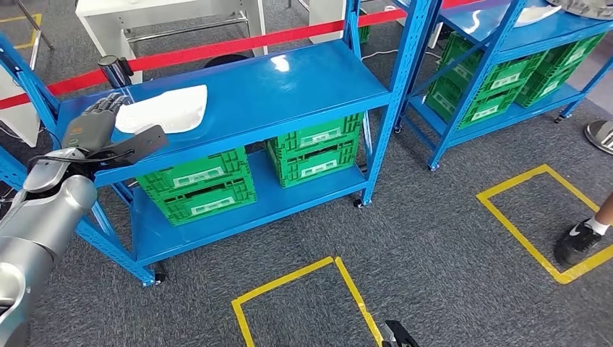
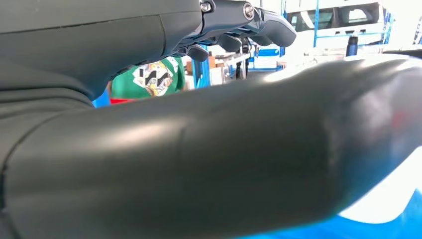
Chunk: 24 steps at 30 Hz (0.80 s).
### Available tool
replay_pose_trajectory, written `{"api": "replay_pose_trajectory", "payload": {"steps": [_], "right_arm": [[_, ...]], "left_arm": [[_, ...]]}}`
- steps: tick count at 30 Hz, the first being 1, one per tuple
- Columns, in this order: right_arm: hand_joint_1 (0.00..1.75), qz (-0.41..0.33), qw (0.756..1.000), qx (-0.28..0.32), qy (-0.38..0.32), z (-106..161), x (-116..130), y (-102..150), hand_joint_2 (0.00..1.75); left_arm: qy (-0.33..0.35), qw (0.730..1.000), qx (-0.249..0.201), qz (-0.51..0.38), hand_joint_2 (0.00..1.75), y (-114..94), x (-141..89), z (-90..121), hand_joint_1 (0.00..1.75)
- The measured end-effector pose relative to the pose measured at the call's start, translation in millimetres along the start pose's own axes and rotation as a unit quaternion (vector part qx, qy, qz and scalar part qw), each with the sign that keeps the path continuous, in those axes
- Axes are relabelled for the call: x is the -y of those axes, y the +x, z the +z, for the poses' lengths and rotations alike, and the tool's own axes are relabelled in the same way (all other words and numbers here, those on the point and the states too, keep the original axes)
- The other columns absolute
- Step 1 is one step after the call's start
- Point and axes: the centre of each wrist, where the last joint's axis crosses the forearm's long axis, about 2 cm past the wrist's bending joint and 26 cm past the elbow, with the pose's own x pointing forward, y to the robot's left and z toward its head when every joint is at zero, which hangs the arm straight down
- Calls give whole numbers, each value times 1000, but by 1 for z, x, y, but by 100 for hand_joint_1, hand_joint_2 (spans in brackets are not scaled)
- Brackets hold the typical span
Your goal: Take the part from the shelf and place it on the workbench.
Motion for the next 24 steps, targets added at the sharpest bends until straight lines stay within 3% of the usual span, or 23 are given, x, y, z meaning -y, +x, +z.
{"api": "replay_pose_trajectory", "payload": {"steps": [24], "right_arm": [[0, 10, 1000, 2, 3, 0, -2, 1, 0]], "left_arm": [[4, 1000, -1, -9, 0, -8, -4, 1, 0]]}}
